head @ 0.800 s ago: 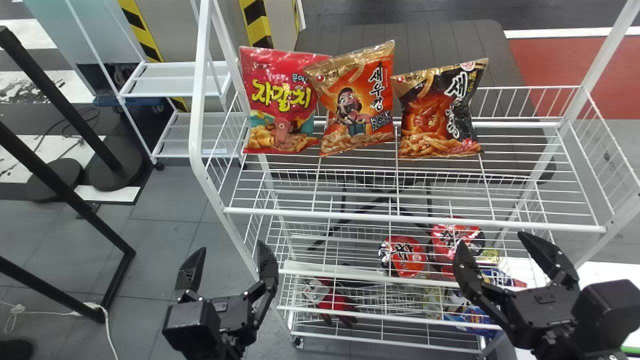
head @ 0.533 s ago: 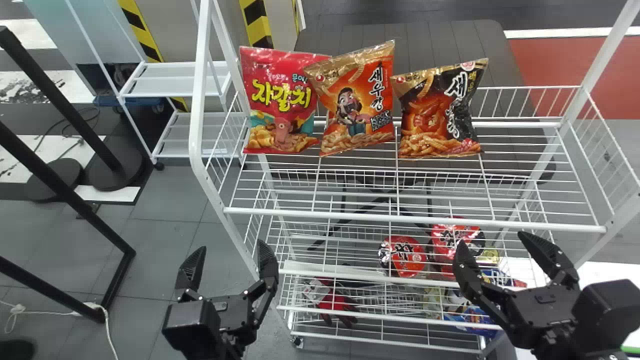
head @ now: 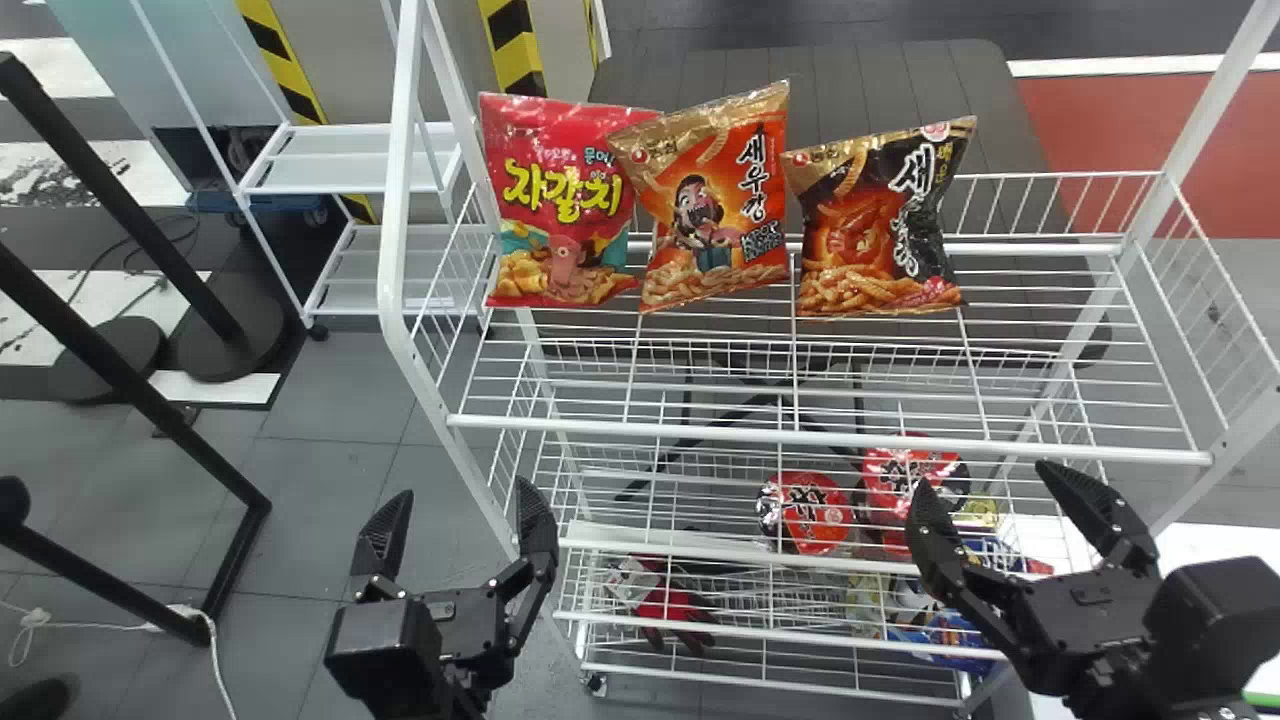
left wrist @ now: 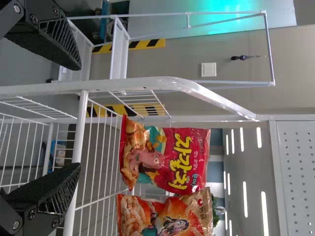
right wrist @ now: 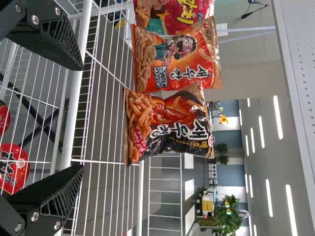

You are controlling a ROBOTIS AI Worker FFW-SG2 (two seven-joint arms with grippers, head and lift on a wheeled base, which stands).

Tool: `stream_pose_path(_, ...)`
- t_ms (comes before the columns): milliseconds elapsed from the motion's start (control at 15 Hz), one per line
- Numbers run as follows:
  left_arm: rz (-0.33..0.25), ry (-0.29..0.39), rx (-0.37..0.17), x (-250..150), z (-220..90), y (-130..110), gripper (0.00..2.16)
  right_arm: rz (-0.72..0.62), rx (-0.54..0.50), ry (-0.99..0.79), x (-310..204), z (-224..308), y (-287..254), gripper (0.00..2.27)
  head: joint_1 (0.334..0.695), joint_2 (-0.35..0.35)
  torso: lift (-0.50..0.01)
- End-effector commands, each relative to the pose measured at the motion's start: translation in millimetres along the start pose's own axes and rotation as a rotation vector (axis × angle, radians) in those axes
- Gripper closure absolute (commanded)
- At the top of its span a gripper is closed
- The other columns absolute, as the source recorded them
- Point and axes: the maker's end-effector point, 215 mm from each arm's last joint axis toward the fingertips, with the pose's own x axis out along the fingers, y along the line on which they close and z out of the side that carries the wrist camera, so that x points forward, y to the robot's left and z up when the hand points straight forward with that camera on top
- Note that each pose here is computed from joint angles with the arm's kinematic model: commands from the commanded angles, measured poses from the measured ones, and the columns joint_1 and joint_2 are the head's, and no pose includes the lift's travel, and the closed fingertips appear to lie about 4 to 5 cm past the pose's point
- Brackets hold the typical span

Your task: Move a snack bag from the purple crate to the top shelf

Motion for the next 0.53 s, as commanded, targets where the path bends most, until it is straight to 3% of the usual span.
stream_pose_path(0,0.000,0.002,0.001,-0.4,-0.5,-0.1,0.12,0.003,-0.006,0.015,0.3,-3.6,0.9,0.10,0.695,0.131,-0.002)
stream_pose_path(467,-0.001,0.008,0.004,-1.1,-2.0,-0.7,0.12,0.007,-0.003,0.037,1.2,-7.6,4.0,0.09,0.695,0.135,-0.033)
